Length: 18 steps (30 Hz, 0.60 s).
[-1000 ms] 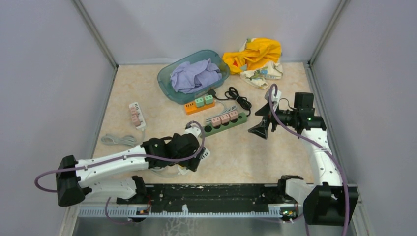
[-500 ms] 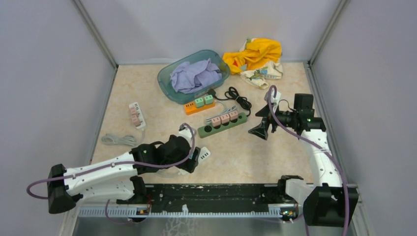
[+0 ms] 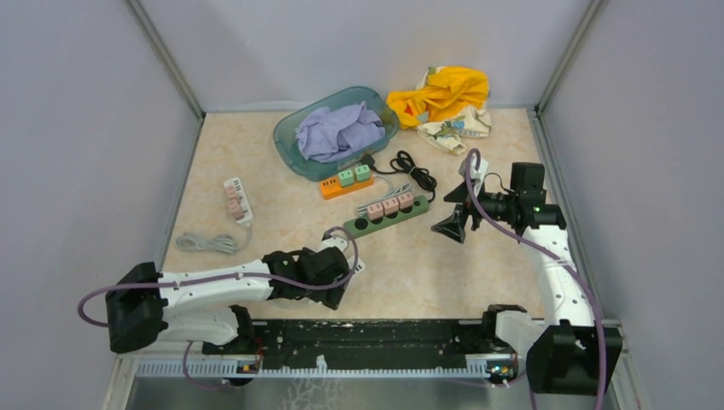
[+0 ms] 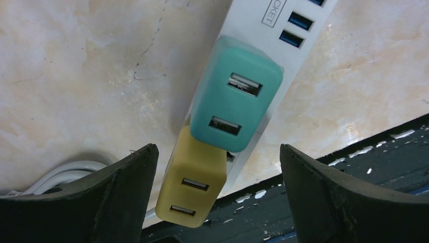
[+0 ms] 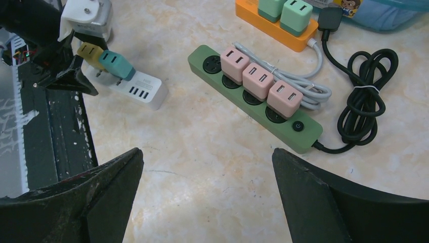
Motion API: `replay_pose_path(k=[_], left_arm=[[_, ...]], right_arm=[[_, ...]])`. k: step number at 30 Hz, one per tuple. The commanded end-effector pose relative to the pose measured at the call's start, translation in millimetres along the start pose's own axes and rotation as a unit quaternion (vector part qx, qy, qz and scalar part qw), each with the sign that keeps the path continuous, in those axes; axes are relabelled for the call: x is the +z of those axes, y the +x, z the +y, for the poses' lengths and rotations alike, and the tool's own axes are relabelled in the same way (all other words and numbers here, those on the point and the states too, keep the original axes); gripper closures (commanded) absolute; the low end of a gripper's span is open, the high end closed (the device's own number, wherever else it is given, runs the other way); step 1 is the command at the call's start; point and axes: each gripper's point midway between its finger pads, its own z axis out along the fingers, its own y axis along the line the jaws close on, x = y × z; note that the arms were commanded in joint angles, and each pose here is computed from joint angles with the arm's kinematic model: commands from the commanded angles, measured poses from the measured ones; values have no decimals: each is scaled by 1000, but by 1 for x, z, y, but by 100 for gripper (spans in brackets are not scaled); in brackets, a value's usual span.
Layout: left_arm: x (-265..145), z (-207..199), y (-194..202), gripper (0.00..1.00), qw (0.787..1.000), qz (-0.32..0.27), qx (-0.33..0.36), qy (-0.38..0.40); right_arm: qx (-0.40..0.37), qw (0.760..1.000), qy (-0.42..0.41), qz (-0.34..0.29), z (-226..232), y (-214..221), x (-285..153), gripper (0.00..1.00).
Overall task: Pull the plug off the socket
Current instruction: Move the socket to the center of the board.
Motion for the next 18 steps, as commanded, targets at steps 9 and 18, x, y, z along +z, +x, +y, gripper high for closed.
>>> replay_pose_path(k=[9, 18], left_arm=[[15, -11, 1, 33, 999, -14, 17, 29], [28, -43, -19, 71, 991, -34, 108, 79]], right_arm=[[-30, 999, -3, -15, -1, -11, -2, 1], [-27, 999, -9, -17, 1, -12, -1, 1]])
